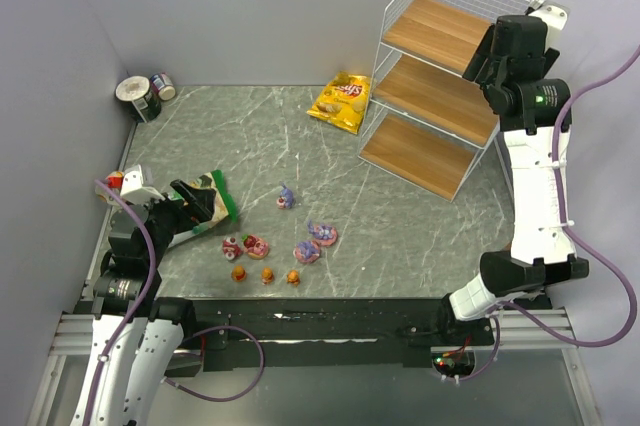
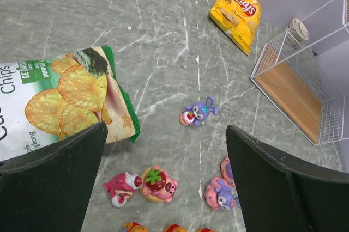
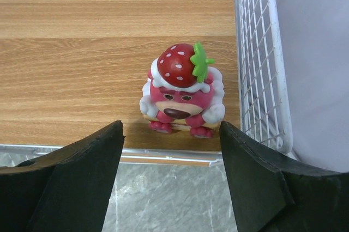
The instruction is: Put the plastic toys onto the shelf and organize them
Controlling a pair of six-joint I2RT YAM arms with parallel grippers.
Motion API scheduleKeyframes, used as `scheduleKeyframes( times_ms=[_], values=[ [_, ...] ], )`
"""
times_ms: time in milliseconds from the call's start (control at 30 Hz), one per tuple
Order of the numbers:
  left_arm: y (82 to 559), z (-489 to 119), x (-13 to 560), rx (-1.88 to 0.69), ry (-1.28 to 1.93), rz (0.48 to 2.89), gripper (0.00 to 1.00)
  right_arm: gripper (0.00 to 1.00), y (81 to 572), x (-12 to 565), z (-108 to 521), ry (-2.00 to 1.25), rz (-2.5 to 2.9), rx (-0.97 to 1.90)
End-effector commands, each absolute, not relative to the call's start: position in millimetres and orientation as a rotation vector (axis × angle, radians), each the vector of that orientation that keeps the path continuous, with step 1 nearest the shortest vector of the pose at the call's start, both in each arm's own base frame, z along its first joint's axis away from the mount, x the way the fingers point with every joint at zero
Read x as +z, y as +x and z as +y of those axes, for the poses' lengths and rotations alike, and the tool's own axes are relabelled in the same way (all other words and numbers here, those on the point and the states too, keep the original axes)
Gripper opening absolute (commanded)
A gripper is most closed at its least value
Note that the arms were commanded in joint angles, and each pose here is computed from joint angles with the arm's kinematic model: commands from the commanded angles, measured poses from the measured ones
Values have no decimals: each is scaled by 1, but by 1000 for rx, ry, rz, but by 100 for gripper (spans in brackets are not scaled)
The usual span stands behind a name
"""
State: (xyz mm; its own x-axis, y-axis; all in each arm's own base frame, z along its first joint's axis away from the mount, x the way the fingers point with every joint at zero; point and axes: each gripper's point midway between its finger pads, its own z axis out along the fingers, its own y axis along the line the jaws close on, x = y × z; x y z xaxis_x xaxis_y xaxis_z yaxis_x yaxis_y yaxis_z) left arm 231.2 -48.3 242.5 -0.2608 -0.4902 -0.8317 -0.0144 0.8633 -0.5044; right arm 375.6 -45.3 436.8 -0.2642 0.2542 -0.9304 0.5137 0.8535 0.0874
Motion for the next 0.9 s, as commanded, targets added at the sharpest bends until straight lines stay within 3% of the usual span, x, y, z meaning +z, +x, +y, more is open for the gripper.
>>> scheduleKeyframes(
  times_ms=[0, 633, 867],
  values=[
    [231, -45, 255, -470, -397, 1743, 96, 80, 358, 456, -51, 606, 1791, -246],
    [230, -44, 256, -472, -397, 1735, 96, 86, 300, 472, 6, 345, 1756, 124],
    [231, -45, 255, -473, -397, 1742, 96, 88, 264, 416, 77, 79, 1833, 380]
  ],
)
